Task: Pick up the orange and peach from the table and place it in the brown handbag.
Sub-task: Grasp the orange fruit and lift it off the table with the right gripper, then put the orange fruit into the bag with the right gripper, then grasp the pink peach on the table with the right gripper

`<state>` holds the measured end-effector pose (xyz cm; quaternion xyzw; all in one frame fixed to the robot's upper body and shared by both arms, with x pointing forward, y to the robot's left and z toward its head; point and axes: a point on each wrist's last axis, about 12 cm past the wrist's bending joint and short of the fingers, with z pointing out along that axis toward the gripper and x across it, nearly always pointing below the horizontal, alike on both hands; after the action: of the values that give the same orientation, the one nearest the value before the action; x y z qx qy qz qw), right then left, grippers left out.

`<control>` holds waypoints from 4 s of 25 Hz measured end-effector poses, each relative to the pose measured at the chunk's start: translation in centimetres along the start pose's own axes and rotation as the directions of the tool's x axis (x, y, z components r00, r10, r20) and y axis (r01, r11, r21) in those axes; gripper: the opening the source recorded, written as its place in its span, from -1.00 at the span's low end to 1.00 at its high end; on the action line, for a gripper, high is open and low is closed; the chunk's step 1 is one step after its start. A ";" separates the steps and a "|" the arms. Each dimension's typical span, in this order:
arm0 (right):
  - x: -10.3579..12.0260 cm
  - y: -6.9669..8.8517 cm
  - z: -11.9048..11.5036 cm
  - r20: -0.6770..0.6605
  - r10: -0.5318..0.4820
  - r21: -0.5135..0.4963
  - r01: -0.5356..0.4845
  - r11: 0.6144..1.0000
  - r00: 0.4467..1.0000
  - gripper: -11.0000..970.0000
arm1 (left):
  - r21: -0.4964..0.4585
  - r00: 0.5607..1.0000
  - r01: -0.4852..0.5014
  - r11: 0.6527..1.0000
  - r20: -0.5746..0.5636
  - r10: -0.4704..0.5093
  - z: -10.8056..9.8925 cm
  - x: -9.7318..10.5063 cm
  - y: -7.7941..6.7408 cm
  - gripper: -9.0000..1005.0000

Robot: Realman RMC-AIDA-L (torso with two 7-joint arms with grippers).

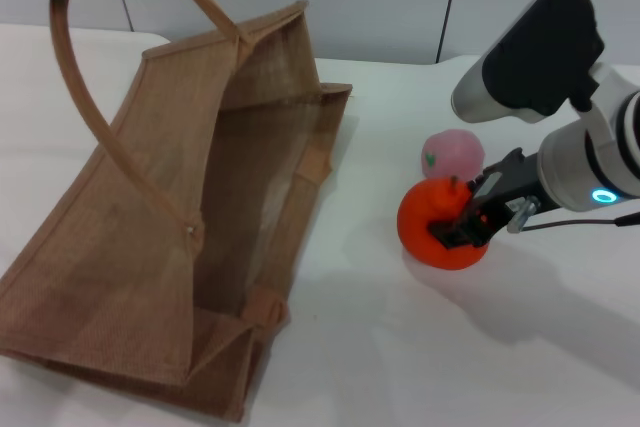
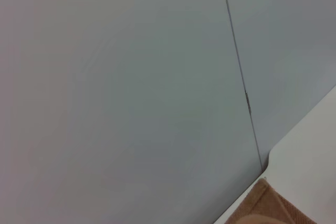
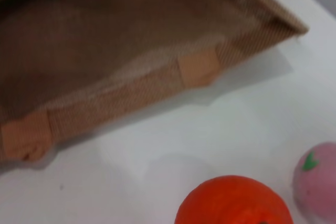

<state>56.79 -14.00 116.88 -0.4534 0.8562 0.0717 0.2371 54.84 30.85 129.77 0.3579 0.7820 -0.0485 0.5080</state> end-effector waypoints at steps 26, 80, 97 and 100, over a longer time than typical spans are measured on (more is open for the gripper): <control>-5.1 2.3 -3.3 0.339 -0.102 -0.068 0.133 0.989 0.935 -0.11 | 0.040 0.978 -0.111 0.993 0.183 0.102 0.6 -5.6 -1.0 -0.80; -3.0 -4.4 -2.2 0.308 -0.051 0.122 0.014 0.992 0.950 0.70 | -0.087 0.993 0.010 0.996 0.118 0.000 -0.4 -1.2 0.3 -0.80; -0.9 -6.8 5.7 0.129 0.049 0.115 -0.064 0.991 0.990 0.70 | -0.070 0.992 -0.006 0.997 0.128 0.015 -0.1 -1.9 0.1 -0.80; -0.6 -6.9 6.2 0.118 0.054 0.120 -0.068 0.990 0.992 0.70 | -0.065 0.992 -0.008 0.998 0.127 0.017 0.0 -1.9 0.0 -0.80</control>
<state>64.74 -15.44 112.39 -0.4064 0.8575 0.0515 0.3111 55.31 29.83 131.35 0.3424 0.7469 -0.0428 0.5684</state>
